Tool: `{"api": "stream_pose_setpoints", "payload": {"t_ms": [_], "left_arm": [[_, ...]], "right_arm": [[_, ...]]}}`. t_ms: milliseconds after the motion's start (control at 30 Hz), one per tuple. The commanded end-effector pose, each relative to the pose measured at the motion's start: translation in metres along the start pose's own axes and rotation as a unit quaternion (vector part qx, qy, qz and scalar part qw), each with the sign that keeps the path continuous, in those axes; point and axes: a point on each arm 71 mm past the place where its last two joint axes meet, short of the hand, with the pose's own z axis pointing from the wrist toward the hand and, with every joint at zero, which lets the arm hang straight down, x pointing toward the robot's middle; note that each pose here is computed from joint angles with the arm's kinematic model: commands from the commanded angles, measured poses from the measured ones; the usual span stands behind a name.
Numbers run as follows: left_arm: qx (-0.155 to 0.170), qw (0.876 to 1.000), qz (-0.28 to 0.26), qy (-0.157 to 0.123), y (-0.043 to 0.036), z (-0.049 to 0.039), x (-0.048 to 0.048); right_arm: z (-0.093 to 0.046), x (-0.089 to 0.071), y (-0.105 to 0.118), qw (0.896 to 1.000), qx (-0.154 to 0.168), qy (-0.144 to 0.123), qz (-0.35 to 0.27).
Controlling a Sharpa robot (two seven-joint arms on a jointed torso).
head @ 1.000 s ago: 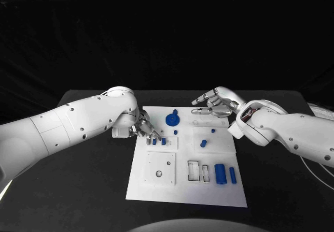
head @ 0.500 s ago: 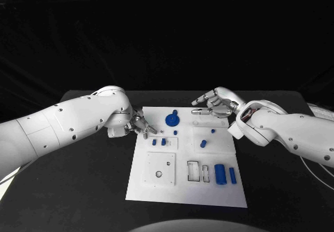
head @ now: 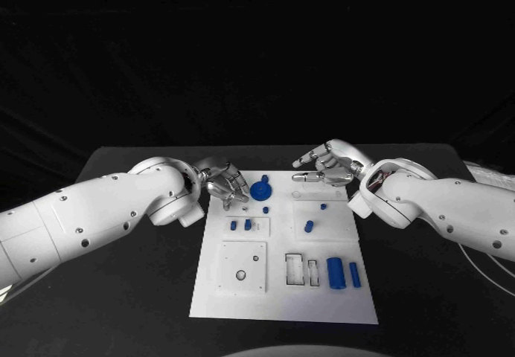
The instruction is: Assemble the parts on the task board
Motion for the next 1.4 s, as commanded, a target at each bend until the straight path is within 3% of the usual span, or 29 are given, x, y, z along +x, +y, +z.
{"api": "stream_pose_setpoints", "payload": {"t_ms": [33, 233, 467, 767, 1400], "left_arm": [[0.156, 0.979, 0.085, -0.099, -0.0226, -0.0043, -0.0009], [0.170, 0.968, 0.157, -0.096, -0.0241, -0.0007, 0.0137], [0.143, 0.961, 0.228, -0.064, -0.0270, 0.0072, 0.0281], [0.113, 0.957, 0.265, -0.033, -0.0325, 0.0219, 0.0408], [0.080, 0.953, 0.292, -0.019, -0.0356, 0.0342, 0.0483]], "right_arm": [[0.000, 0.001, 0.001, 1.000, -0.006, 0.002, -0.001], [0.000, 0.001, 0.001, 1.000, -0.007, 0.001, -0.001], [0.000, 0.002, 0.001, 1.000, -0.007, 0.000, -0.001], [0.001, 0.002, 0.002, 1.000, -0.010, -0.007, -0.002], [0.002, 0.000, 0.003, 1.000, -0.013, -0.025, -0.004]]}}
